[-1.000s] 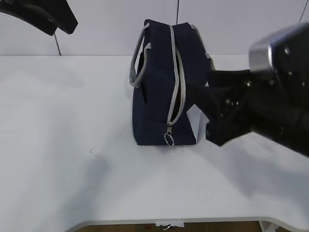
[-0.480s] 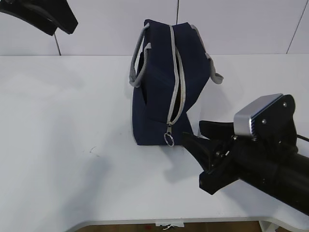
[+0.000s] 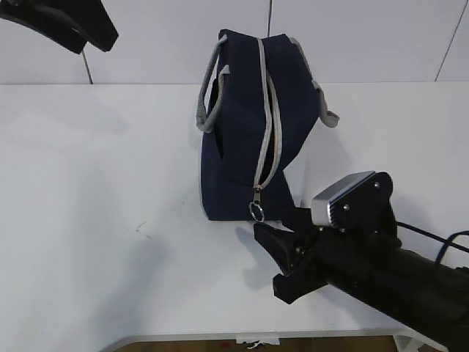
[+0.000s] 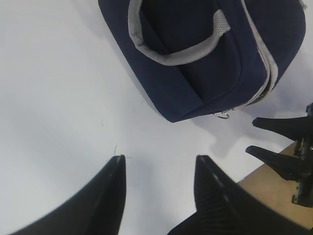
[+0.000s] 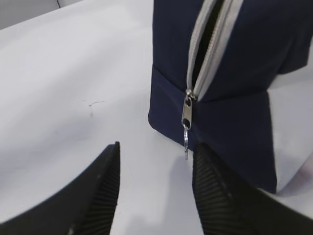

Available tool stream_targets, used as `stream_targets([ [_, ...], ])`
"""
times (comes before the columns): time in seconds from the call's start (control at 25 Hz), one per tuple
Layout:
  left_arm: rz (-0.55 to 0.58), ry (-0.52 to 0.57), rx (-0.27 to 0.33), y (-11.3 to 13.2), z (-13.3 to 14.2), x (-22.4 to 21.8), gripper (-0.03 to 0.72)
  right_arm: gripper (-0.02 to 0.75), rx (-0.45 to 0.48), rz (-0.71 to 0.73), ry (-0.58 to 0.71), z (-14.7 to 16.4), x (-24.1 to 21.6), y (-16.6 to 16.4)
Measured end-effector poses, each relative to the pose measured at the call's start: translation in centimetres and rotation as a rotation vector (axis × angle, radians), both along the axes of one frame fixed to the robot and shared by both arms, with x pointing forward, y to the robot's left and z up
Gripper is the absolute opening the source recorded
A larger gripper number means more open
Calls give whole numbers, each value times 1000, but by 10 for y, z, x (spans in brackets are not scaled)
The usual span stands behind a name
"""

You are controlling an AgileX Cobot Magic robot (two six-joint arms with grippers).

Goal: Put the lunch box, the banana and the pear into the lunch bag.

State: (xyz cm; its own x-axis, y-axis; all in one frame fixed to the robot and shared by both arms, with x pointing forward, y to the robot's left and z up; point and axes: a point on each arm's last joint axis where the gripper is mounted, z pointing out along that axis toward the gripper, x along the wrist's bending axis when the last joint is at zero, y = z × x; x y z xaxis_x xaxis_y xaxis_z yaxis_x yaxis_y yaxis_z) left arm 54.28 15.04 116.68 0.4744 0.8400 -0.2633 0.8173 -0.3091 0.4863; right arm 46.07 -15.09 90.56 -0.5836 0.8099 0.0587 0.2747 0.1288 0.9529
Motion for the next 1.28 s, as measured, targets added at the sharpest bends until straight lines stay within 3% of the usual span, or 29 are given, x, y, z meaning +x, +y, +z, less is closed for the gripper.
stream_targets([
  [0.4,1,1,-1,0,0,0,349,382,-11,-62,49,-25,24,9],
  [0.92,1,2,0,0,0,0,349,380,6,-73,66,-31,37,17],
  [1.28,1,2,0,0,0,0,348,292,7,-77,84,-35,36,17],
])
